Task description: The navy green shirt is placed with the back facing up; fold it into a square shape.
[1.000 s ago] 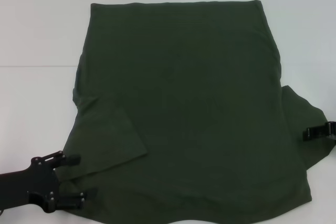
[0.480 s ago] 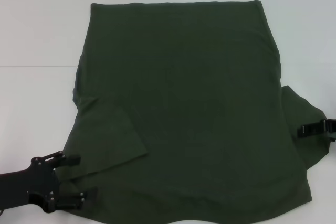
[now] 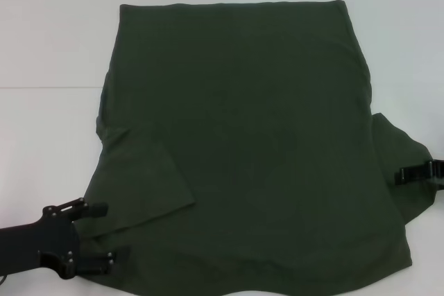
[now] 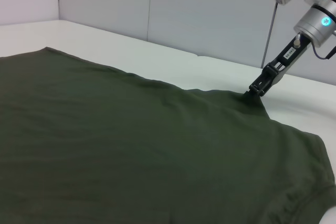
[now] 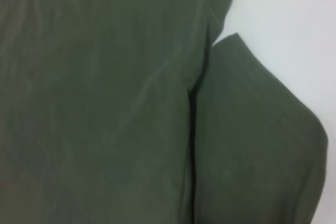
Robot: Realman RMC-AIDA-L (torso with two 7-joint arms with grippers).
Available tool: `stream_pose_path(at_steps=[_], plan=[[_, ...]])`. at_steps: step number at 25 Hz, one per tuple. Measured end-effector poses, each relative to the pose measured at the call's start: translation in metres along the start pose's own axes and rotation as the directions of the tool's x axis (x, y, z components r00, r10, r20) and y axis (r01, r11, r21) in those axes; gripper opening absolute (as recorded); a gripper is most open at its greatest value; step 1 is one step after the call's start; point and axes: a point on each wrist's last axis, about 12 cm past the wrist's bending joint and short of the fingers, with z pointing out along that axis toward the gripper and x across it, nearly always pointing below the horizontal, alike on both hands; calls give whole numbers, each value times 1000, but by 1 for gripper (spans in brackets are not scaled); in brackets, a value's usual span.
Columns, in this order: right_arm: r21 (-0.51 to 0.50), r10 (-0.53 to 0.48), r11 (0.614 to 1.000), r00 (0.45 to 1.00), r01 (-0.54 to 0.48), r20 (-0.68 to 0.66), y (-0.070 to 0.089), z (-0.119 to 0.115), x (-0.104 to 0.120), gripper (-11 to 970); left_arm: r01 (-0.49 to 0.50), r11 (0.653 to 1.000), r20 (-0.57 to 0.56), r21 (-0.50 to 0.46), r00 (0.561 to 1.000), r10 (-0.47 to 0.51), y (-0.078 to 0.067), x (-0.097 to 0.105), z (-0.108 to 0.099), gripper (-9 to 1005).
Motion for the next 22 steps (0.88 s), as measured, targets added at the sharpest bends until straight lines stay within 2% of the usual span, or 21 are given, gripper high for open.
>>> stream_pose_path(at_steps=[20,22], plan=[[13,12,1000,1000,-13,1,-3,0,0,861,-3,1000,1,1,1000,3,1,-1,2,917],[13,2,1000,1000,-2,-8,-2,0,0,773,-4,1000,1,0,1000,4,1,-2,3,917]])
